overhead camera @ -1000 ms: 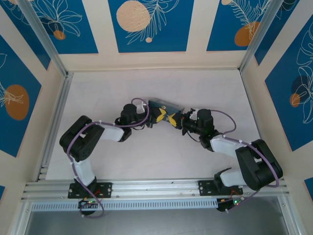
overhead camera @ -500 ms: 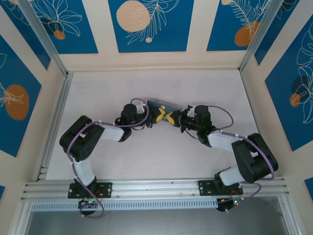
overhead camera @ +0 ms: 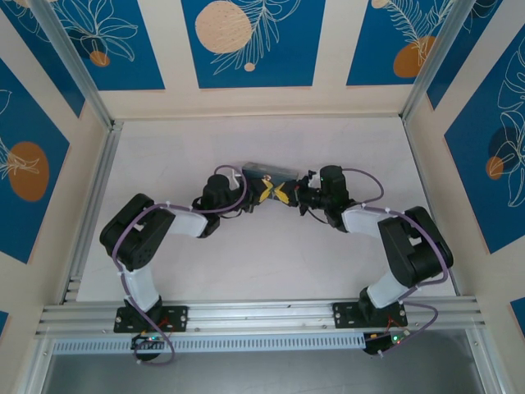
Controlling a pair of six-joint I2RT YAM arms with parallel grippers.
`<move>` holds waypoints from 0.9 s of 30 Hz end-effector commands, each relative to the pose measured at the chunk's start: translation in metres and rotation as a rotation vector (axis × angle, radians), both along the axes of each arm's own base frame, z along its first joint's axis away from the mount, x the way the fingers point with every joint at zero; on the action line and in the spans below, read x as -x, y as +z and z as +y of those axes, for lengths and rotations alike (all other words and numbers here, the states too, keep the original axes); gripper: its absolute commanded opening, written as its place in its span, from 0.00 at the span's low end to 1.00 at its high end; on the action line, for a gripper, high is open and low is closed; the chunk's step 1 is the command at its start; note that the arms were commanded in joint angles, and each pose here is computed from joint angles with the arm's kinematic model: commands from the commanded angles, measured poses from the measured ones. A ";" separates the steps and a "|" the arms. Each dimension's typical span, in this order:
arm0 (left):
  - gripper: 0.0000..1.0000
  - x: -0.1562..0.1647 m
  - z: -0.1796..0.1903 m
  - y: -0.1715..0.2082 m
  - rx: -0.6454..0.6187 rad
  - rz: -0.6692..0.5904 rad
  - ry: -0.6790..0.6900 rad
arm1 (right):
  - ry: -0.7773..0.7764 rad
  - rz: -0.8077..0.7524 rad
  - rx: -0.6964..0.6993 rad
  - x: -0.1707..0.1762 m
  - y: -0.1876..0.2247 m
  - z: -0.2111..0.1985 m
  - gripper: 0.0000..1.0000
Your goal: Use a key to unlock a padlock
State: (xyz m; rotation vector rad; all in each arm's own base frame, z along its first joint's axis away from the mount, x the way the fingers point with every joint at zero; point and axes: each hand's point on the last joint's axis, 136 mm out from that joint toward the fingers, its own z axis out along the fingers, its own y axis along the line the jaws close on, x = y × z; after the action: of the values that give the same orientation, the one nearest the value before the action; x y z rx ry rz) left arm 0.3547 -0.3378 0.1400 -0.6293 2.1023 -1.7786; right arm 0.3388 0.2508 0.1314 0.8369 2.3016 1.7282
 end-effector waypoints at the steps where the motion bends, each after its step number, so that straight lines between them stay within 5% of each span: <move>1: 0.00 0.045 -0.027 0.021 0.021 -0.082 -0.185 | 0.062 -0.106 -0.033 -0.009 0.024 0.017 0.00; 3: 0.00 0.038 -0.019 0.008 -0.025 -0.060 -0.129 | 0.071 -0.112 -0.018 -0.008 0.024 0.015 0.05; 7: 0.00 0.024 -0.005 -0.008 -0.078 -0.040 -0.019 | 0.082 -0.124 0.024 -0.003 0.021 0.006 0.42; 15: 0.00 0.014 0.001 -0.023 -0.132 -0.015 0.023 | 0.139 -0.137 0.102 0.030 0.014 -0.014 0.88; 22: 0.00 0.014 0.001 -0.032 -0.135 0.024 0.014 | 0.230 -0.223 0.265 0.059 0.017 -0.027 0.83; 27: 0.00 0.020 0.000 -0.032 -0.151 0.048 -0.006 | 0.354 -0.507 0.679 0.061 0.019 -0.036 0.64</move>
State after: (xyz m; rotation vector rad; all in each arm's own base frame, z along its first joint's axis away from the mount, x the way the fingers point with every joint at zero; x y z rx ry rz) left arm 0.3349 -0.3332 0.0980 -0.6663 2.2484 -1.5848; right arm 0.2836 0.2271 0.1550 0.1931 2.4542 1.2867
